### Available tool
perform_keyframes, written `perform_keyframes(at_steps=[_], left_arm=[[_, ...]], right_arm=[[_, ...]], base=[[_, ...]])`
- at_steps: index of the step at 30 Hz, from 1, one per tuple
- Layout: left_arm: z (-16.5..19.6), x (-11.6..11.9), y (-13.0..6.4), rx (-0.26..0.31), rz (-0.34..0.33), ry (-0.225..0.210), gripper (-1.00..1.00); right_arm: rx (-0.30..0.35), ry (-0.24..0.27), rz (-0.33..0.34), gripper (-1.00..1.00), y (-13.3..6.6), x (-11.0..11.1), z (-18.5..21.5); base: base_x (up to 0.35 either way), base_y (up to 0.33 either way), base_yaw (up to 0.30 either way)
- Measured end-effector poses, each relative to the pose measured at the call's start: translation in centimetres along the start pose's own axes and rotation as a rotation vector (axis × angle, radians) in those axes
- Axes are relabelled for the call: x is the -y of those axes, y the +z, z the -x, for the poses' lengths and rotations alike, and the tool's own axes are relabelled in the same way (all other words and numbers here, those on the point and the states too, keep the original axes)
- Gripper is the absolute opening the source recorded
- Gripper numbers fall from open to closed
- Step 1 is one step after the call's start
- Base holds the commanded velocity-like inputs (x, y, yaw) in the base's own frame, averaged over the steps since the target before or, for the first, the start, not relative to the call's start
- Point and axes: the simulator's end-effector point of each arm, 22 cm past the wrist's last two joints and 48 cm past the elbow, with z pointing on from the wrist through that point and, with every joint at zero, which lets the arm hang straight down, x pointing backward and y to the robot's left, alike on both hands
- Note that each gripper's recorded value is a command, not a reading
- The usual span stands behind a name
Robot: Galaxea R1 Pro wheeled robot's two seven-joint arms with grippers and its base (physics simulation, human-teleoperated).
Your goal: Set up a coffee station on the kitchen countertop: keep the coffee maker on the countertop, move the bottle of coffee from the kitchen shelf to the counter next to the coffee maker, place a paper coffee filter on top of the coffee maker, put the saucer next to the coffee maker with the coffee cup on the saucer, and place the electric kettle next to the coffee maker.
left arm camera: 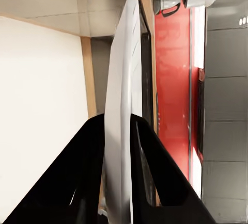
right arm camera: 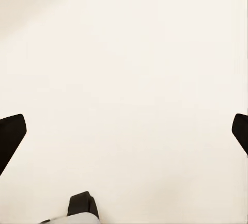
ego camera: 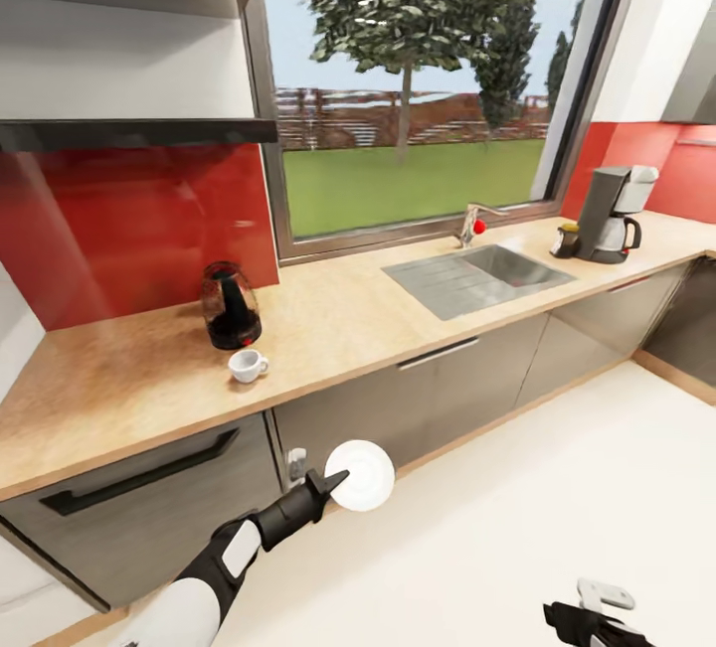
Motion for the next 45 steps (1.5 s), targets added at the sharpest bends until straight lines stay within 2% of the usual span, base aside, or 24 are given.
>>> perform_keyframes(at_steps=[45], left_arm=[[-0.2, 0.0, 0.1, -0.003, 0.0, -0.001, -1.0]], right_arm=[[-0.014, -0.003, -0.011, 1.0, -0.1, 0.8, -1.1]], base=[[0.0, 0.0, -0.283]])
